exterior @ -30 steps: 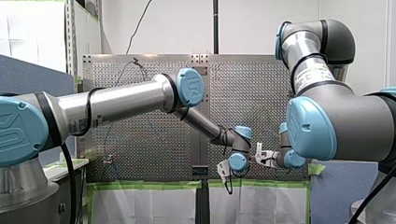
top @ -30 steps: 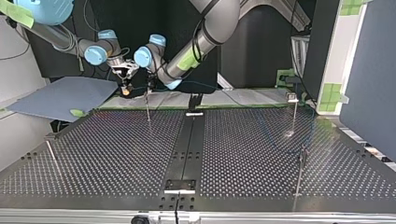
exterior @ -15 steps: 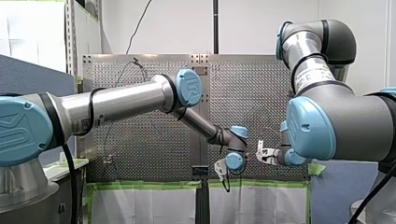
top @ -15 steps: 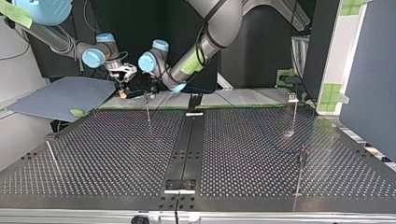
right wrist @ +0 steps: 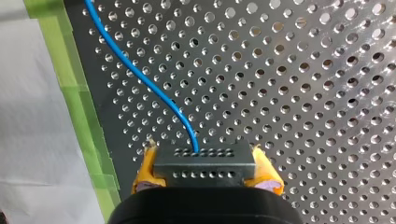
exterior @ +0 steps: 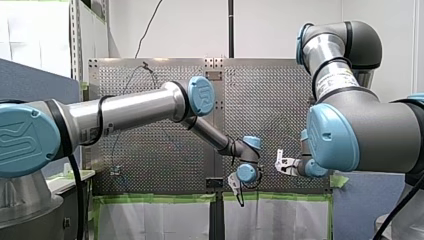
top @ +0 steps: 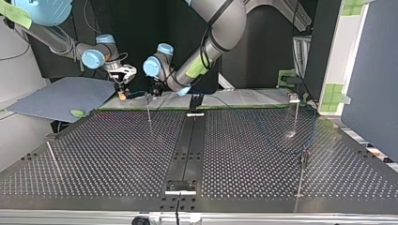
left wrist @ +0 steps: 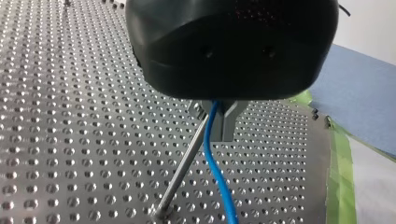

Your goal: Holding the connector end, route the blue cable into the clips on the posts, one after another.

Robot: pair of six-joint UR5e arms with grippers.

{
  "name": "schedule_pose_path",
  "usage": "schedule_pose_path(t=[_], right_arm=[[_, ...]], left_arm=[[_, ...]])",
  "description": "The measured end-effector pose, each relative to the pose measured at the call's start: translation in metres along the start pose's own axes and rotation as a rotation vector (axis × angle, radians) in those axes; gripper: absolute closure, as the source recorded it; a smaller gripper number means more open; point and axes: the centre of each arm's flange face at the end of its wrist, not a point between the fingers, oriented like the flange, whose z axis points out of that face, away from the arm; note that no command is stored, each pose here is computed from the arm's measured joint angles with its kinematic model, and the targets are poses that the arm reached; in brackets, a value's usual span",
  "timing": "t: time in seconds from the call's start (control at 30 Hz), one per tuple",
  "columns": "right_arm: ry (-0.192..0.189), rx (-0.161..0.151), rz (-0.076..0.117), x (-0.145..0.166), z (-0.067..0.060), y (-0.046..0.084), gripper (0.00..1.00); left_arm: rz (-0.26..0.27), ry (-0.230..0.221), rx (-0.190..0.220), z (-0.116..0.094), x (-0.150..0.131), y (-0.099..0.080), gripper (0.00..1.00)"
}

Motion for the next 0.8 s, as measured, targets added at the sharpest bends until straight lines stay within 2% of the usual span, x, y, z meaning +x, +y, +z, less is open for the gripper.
schedule_pose_path(t=[0.47,0.8], right_arm=[[0.003,-0.002,0.006,-0.005,0.006,0.005,1.0],[0.016,-0.001,0.003,0.004,0.016,0.008,1.0]], left_arm=[[-0.024,0.05,0.0,0.014,-0.004,0.029,0.99],[-0.037,0.066,0.019,0.019,-0.007,0.034,0.99]])
